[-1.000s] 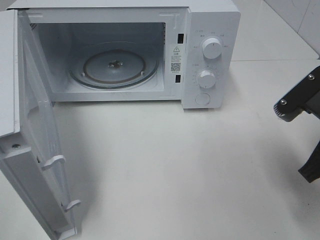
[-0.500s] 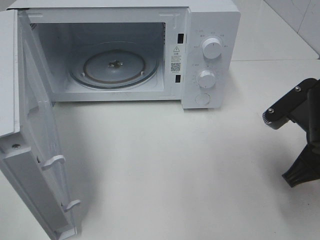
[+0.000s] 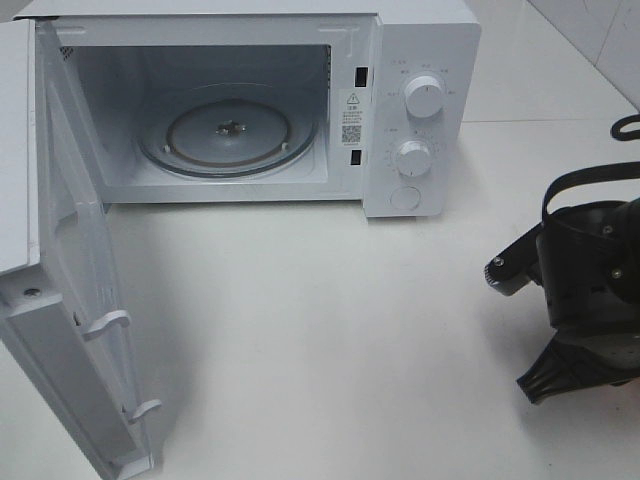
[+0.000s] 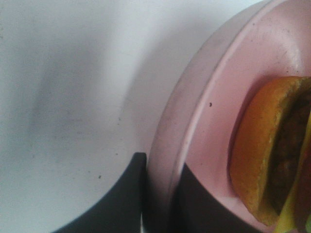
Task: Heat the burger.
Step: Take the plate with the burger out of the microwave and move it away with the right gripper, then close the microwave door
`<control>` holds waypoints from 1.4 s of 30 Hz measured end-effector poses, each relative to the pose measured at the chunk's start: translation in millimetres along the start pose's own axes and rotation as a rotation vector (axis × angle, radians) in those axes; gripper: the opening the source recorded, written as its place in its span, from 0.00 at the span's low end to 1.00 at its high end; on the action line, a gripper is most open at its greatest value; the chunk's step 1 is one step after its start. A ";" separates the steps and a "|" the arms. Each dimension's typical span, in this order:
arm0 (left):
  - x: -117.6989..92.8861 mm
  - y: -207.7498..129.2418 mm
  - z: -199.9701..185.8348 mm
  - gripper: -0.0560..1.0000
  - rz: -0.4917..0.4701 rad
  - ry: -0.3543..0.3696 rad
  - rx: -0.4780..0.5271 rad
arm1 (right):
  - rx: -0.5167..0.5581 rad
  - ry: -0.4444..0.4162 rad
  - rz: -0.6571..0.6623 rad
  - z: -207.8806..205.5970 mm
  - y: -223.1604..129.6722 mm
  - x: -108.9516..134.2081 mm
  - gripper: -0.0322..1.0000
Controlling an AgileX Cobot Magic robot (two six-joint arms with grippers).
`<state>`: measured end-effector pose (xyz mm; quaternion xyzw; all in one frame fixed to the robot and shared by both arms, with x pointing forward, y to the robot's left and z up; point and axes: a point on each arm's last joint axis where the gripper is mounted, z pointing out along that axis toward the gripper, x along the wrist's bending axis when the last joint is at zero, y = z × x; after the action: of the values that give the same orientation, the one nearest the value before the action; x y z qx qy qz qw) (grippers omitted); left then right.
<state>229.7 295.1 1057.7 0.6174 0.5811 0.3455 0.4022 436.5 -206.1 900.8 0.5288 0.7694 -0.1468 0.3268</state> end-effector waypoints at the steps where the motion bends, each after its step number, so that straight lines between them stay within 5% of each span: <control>1: 0.0 0.0 0.0 0.99 0.000 0.000 0.000 | 0.002 0.007 0.006 2.2 0.3 2.9 0.12; 19: 0.0 0.0 0.0 0.99 0.000 0.000 0.000 | 0.041 -0.046 0.040 38.5 2.2 25.1 0.16; 30: 0.0 0.0 0.0 0.99 0.000 0.000 0.000 | 0.058 -0.078 0.017 35.9 1.1 18.2 0.50; 42: 0.0 0.0 0.0 0.99 0.000 0.000 0.000 | -0.113 0.154 0.065 -25.3 1.9 -0.8 0.58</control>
<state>229.7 295.1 1057.7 0.6174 0.5811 0.3455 0.4022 429.6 -191.4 920.3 0.5439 0.7818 -0.0517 0.3006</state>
